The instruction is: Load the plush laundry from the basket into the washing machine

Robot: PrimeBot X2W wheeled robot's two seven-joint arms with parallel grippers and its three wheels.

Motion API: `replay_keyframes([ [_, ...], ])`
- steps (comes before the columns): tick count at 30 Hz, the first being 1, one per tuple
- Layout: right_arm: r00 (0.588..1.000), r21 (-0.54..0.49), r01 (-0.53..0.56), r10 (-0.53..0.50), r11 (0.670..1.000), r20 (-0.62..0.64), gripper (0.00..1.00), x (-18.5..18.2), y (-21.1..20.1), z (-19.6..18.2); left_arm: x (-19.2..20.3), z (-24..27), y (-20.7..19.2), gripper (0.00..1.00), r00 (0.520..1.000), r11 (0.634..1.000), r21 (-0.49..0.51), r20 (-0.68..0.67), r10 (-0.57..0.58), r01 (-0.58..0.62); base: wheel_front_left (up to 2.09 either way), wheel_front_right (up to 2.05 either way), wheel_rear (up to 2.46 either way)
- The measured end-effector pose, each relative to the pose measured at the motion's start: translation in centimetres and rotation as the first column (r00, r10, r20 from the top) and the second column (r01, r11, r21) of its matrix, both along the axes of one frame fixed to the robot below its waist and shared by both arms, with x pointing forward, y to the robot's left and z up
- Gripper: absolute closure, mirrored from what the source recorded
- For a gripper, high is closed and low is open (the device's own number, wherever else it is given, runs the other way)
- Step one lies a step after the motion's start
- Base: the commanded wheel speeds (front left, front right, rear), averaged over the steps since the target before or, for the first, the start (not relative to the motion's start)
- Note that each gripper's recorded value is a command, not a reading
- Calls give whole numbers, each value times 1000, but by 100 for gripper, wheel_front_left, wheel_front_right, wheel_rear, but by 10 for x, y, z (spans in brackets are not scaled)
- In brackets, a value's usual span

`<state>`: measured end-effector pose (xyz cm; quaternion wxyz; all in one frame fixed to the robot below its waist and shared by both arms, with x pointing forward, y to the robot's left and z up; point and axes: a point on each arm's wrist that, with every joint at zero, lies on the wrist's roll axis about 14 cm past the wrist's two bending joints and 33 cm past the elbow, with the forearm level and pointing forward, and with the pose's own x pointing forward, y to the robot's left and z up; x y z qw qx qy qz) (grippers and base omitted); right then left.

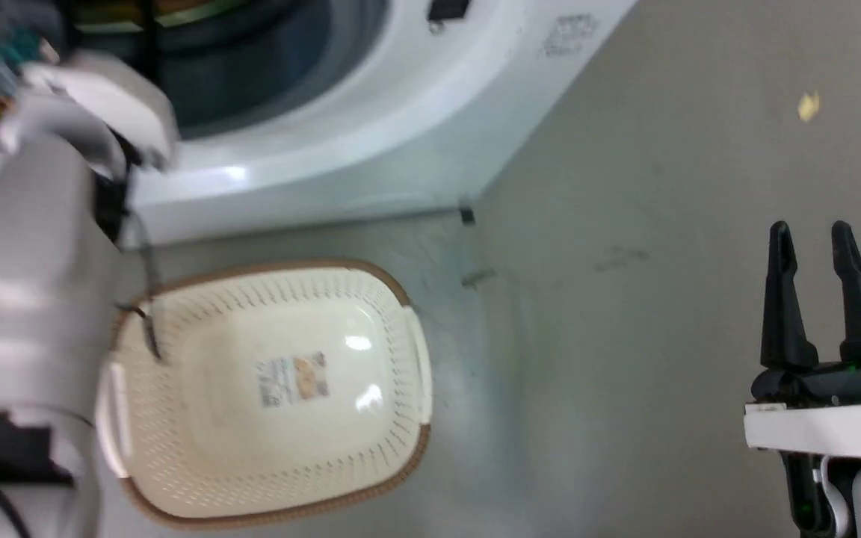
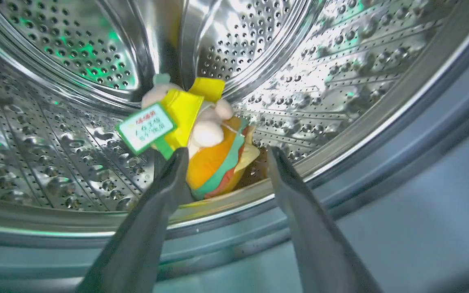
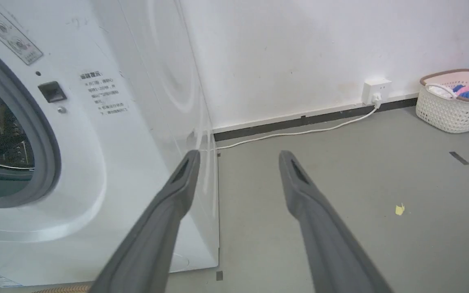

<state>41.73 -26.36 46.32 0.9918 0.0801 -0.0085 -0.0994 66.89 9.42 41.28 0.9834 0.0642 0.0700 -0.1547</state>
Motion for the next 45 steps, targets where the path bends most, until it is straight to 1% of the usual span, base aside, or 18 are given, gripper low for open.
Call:
replay_keyframes([
  [3, 999, -8, -16, 17, 1000, 44, 0, -3, 5, 17, -24, 19, 4, 0, 1000, 999, -33, 22, 11, -10, 0, 0, 0],
  [6, 996, -13, -33, 34, 999, 87, 0, -7, 11, 33, -48, 52, 9, 0, 995, 997, -71, 97, 15, -9, 0, 0, 0],
  [8, 992, -20, -50, 52, 999, 118, 0, -9, 17, 45, -70, 72, 12, 0, 990, 995, -96, 143, 18, -4, 0, 0, 0],
  [11, 983, -25, -80, 83, 996, 165, 0, -13, 28, 62, -111, 87, 15, 0, 984, 989, -146, 174, 31, -5, 0, 0, 0],
  [14, 972, -24, -113, 116, 993, 206, 0, -19, 40, 77, -150, 107, 27, 0, 972, 981, -190, 220, 79, -36, 0, 0, 0],
  [18, 959, -15, -153, 152, 988, 239, 0, -31, 53, 89, -200, 134, 50, 0, 945, 972, -220, 290, 149, -86, 0, 0, 0],
  [21, 948, -28, -195, 196, 980, 251, 0, -38, 68, 95, -235, 141, 65, 0, 929, 961, -242, 307, 208, -136, 0, 0, 0],
  [23, 941, -32, -215, 216, 976, 259, 0, -41, 75, 98, -257, 140, 70, 0, 925, 957, -247, 305, 228, -154, 0, 0, 0],
  [27, 934, -30, -259, 259, 965, 248, 0, -45, 90, 94, -291, 124, 75, 0, 932, 949, -250, 257, 255, -191, 0, 0, 0],
  [29, 931, -36, -280, 281, 959, 233, 0, -48, 98, 90, -304, 114, 76, 0, 937, 945, -251, 227, 266, -208, 0, 0, 0],
  [33, 940, -17, -290, 289, 957, 184, 0, -54, 100, 73, -318, 99, 72, 0, 947, 950, -224, 189, 261, -217, 0, 0, 0],
  [37, 947, 0, -296, 294, 955, 132, 0, -57, 102, 56, -320, 88, 70, 0, 951, 949, -215, 159, 266, -230, 0, 0, 0],
  [42, 947, 7, -299, 296, 954, 123, 0, -56, 103, 52, -320, 82, 74, 0, 950, 946, -209, 141, 280, -248, 0, 0, 0],
  [43, 948, 10, -299, 295, 954, 122, 100, -56, 103, 52, -319, 81, 74, 100, 949, 945, -211, 138, 282, -251, 0, 0, 0],
  [45, 947, 10, -299, 296, 954, 123, 100, -56, 103, 52, -319, 81, 74, 100, 950, 945, -210, 137, 281, -249, 0, 0, 0],
])
